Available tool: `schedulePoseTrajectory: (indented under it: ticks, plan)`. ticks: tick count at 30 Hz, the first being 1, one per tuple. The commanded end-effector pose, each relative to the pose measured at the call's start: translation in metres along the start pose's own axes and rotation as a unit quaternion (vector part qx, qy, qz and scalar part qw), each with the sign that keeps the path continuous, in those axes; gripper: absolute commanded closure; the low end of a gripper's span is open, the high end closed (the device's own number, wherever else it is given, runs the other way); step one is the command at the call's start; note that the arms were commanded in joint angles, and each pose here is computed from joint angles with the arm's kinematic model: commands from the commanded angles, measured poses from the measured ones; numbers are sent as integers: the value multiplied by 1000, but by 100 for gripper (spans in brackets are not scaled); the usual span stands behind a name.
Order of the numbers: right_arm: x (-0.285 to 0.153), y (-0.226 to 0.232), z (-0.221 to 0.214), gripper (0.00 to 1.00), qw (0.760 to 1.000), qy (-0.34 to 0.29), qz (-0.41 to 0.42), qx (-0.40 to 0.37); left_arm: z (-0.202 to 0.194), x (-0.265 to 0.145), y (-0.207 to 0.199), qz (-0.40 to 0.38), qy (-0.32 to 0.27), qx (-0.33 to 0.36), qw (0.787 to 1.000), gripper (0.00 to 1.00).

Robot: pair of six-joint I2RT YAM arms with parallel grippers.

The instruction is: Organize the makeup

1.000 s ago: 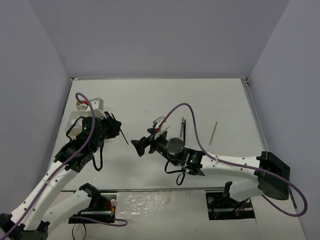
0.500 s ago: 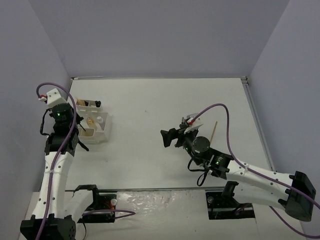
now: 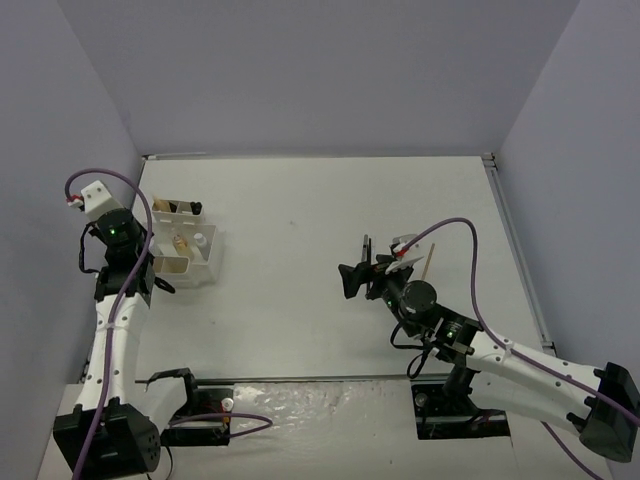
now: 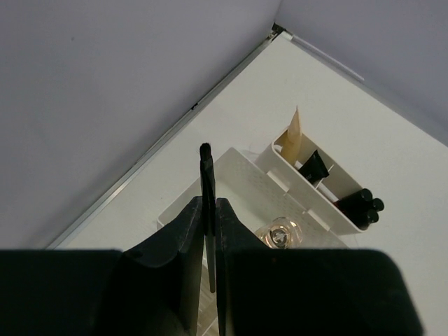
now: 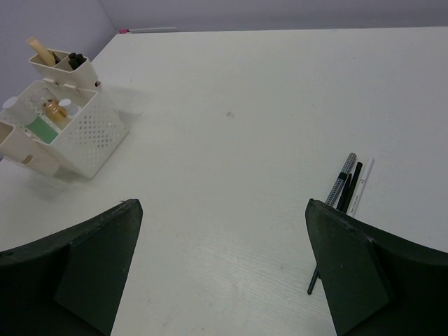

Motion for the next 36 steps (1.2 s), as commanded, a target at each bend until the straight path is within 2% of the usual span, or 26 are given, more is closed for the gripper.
schedulePoseTrajectory:
  ticks: [1, 8, 11, 15, 22, 26, 28, 31, 33, 36]
  plan:
    - [1, -5, 18, 0, 999, -34, -9, 21, 23, 11, -6, -9, -60, -13, 998, 100]
    - [-2, -8, 18, 0, 999, -37, -11, 24, 6, 25, 5, 7, -61, -6, 998, 100]
    - [-1, -8, 18, 0, 999, -37, -10, 25, -1, 28, 8, 13, -56, -10, 998, 95]
    - [-2, -8, 18, 0, 999, -37, -12, 27, -6, 27, 9, 12, -50, -19, 999, 82]
    - [-1, -14, 14, 0, 999, -17, -33, 31, -4, 17, 11, 19, -44, -36, 998, 67]
    - [3, -25, -1, 1, 996, 28, -82, 34, 8, 3, 14, 38, -35, -31, 998, 46]
    - [4, -31, -6, 2, 993, 45, -101, 34, 16, -6, 11, 34, -31, -27, 999, 40]
    - [11, -40, -21, 4, 987, 83, -130, 44, 33, -31, -2, 8, -27, -28, 999, 28]
    - [17, -42, -36, 7, 983, 110, -138, 54, 32, -46, -14, -21, -4, -17, 1000, 18]
    - [27, -46, -51, 11, 978, 144, -138, 66, 35, -66, -38, -84, 22, -5, 996, 14]
Point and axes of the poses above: each gripper's point midway between its finger pads, its own x axis out along the fingers, its own y axis along the line the jaws close on, z = x × y, the point moved 1 cm from there along -x, back along the fingers, and after that the axes turned 12 degrees about -x, right-handed, at the moved point
